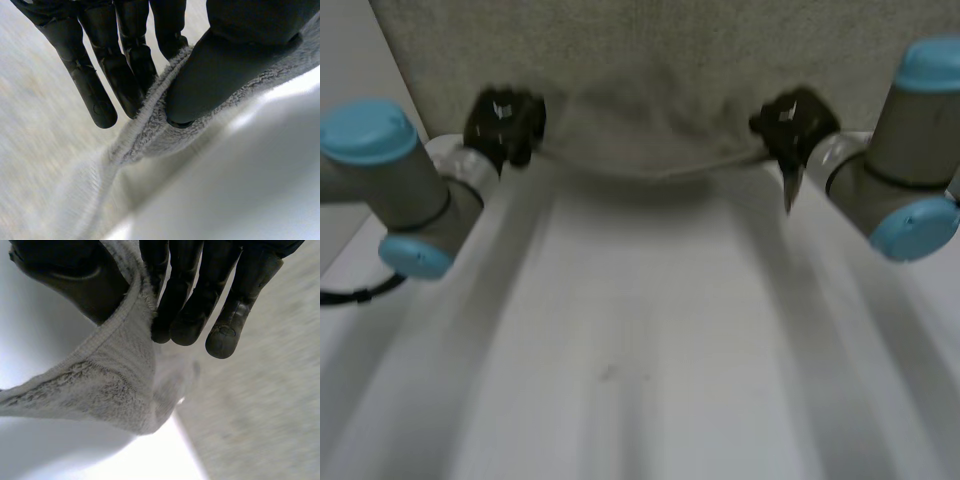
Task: Fold the towel.
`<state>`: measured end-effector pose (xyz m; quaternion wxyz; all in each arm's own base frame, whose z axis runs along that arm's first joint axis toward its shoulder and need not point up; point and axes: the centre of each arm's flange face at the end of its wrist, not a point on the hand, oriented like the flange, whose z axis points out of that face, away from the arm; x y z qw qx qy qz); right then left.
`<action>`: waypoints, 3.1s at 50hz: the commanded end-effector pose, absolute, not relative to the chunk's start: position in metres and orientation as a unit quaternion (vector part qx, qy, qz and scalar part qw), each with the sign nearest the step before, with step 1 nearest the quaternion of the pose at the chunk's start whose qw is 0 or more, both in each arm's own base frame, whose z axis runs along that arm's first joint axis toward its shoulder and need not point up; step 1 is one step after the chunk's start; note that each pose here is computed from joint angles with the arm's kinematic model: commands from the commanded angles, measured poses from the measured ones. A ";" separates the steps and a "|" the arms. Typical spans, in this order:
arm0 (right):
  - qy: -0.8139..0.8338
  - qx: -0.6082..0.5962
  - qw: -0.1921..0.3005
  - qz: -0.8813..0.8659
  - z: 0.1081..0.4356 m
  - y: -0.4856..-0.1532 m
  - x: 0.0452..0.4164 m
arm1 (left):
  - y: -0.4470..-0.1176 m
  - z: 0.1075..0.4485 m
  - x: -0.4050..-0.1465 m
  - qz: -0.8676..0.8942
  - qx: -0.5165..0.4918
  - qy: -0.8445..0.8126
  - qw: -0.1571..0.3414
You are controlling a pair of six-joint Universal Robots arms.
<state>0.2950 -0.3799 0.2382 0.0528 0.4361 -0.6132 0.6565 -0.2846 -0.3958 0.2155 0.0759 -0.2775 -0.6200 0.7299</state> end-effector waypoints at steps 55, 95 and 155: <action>-0.762 0.352 -0.021 0.544 0.191 -0.301 0.199 | -0.314 0.147 -0.255 0.611 -0.332 -0.717 0.060; -0.780 0.336 0.005 0.528 0.175 -0.321 0.177 | -0.348 0.123 -0.245 0.565 -0.323 -0.757 0.056; -0.753 0.420 0.038 0.505 0.215 -0.294 0.171 | -0.327 0.171 -0.214 0.585 -0.315 -0.747 0.028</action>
